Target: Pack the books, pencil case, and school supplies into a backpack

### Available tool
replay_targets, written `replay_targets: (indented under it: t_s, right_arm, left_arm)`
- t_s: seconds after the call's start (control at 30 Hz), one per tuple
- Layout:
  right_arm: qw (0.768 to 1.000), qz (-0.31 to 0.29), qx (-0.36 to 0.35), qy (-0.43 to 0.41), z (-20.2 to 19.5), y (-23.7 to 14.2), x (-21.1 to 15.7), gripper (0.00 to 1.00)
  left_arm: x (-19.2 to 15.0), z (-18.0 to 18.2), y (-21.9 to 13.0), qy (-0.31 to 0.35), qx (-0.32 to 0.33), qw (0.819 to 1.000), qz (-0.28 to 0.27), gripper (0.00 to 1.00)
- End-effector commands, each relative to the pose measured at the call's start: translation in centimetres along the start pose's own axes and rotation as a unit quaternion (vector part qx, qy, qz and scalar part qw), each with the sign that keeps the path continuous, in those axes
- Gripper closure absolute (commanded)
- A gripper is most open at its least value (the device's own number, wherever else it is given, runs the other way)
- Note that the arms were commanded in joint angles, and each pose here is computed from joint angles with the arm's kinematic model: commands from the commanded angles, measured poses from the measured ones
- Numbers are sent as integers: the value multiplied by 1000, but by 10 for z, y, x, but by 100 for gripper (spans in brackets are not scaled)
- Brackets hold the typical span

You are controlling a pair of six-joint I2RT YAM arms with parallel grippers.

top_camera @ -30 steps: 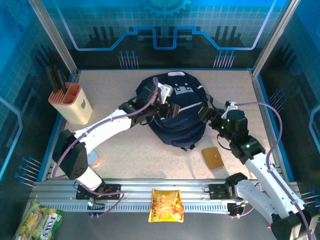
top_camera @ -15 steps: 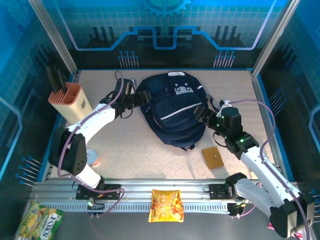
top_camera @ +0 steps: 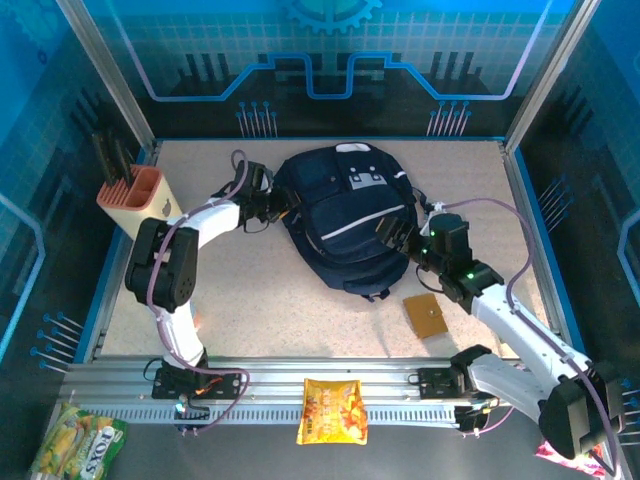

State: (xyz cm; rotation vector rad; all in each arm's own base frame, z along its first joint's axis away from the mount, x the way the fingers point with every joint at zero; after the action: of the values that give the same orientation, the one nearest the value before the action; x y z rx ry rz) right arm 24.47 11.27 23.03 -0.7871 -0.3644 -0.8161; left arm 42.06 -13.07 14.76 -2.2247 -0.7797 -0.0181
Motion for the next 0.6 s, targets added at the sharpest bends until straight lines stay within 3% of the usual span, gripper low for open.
replay_targets:
  t_s: [0.0,0.37,0.57]
  right_arm:
    - [1000,3,20,1,6,4,-3,13]
    - [1000,19,18,5,5,14,-8,15]
    - [999,32,14,9,4,22,-10,17]
  left_arm:
    - [7,-11,6,-5,-46,999,13,58]
    - [7,-12,20,-11,-84,996,33,66]
    - [10,-14,17,-16,-104,994,33,81]
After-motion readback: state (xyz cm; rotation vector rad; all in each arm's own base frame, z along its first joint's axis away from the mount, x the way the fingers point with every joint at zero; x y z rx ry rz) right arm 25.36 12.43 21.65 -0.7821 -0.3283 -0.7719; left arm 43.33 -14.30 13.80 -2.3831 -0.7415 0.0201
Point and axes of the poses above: each hand's point on the last joint's axis, 136 mm out from that joint toward the fingers, its own y axis out along the fingers, its own z axis along the line the jaws close on, x = y × z, the point moved 8 cm from there along -y, back along the fingers, and after that the axes turned 1 degree about -y, right-handed, at the moved point
